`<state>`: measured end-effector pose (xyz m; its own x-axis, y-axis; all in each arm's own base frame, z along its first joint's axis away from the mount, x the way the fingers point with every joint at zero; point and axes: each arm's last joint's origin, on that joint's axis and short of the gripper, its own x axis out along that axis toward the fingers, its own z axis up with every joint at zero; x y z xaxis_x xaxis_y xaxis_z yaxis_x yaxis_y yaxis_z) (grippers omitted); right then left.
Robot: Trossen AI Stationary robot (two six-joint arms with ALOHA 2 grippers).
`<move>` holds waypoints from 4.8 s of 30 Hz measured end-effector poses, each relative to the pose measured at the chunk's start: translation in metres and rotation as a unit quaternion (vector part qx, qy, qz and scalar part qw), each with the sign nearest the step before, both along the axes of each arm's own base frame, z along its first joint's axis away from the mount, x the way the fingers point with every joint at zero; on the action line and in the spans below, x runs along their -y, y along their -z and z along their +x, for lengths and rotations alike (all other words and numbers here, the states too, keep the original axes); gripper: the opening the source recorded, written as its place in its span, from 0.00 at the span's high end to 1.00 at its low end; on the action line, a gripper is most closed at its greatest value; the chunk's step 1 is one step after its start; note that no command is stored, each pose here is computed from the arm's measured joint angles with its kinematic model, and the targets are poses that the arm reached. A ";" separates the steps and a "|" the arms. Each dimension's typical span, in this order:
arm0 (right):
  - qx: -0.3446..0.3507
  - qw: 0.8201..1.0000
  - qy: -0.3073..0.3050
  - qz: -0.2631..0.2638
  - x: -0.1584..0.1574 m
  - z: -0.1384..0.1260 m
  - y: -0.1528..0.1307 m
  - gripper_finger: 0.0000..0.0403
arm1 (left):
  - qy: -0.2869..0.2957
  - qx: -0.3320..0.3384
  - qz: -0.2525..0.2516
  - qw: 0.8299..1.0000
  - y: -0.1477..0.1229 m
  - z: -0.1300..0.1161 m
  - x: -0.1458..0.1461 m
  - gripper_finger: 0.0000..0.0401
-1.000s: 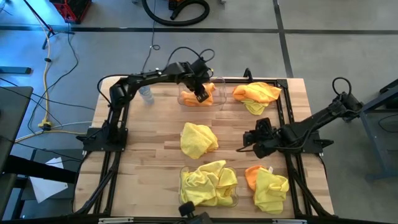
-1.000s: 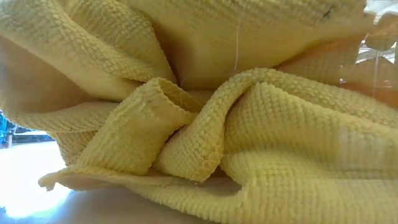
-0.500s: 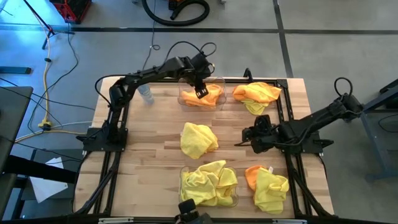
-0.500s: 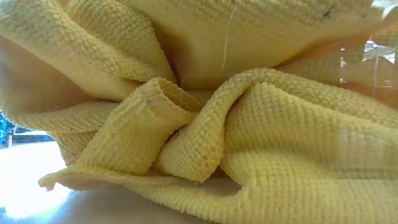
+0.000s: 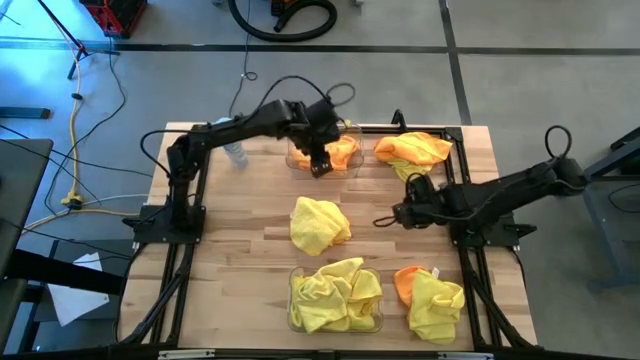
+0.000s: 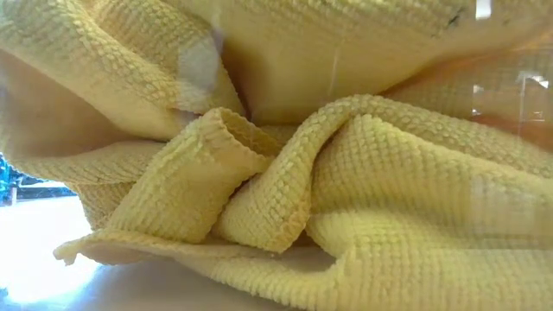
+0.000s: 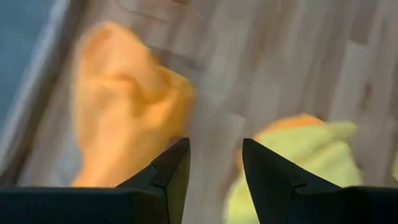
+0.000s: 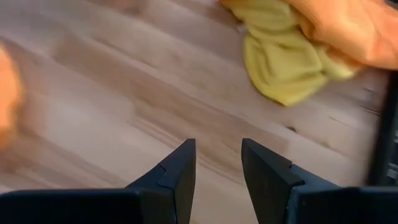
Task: Sort microfiber towel by color & place in baskets
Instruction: Put the orange microfiber towel into the top transparent bin
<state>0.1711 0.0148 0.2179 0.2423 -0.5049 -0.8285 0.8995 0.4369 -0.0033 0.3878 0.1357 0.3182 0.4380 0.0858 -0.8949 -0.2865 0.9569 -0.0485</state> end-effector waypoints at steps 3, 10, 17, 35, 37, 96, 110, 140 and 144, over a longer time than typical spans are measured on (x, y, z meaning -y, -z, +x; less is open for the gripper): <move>-0.047 0.998 -0.021 0.028 0.007 -0.003 0.002 0.69 | 0.005 0.001 -0.007 1.000 0.007 0.009 0.024 0.68; -0.086 0.992 -0.083 0.043 0.012 -0.002 0.003 0.69 | -0.041 -0.032 -0.017 0.999 0.041 -0.002 0.080 0.68; -0.072 0.988 -0.129 0.047 0.011 0.004 0.002 0.68 | -0.103 0.058 -0.041 0.992 0.046 -0.038 0.125 0.68; -0.010 0.999 -0.040 -0.012 0.076 0.016 -0.030 0.39 | -0.178 0.118 -0.011 0.977 0.048 -0.163 0.168 0.68; -0.018 0.999 -0.028 -0.007 0.095 0.013 -0.033 0.39 | -0.176 0.122 -0.013 0.977 0.052 -0.174 0.167 0.68; 0.082 0.992 -0.030 -0.085 0.134 0.041 -0.188 1.00 | -0.055 0.128 0.070 0.988 0.056 -0.214 0.154 0.68; 0.113 0.983 -0.123 -0.083 0.153 0.164 -0.195 1.00 | -0.056 0.129 0.072 0.988 0.056 -0.214 0.154 0.68; 0.011 0.978 -0.161 0.135 0.199 0.274 0.006 0.91 | -0.059 0.129 0.067 0.988 0.056 -0.214 0.155 0.68; 0.030 0.973 -0.158 0.163 0.205 0.274 0.010 0.79 | -0.059 0.129 0.066 0.988 0.055 -0.214 0.155 0.68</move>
<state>0.4446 -0.1899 0.2082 0.3967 -0.1095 -0.9114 0.7135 0.6614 0.2311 0.1740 -0.0189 0.2627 0.6307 0.2587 -0.7316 -0.3906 0.9205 -0.0112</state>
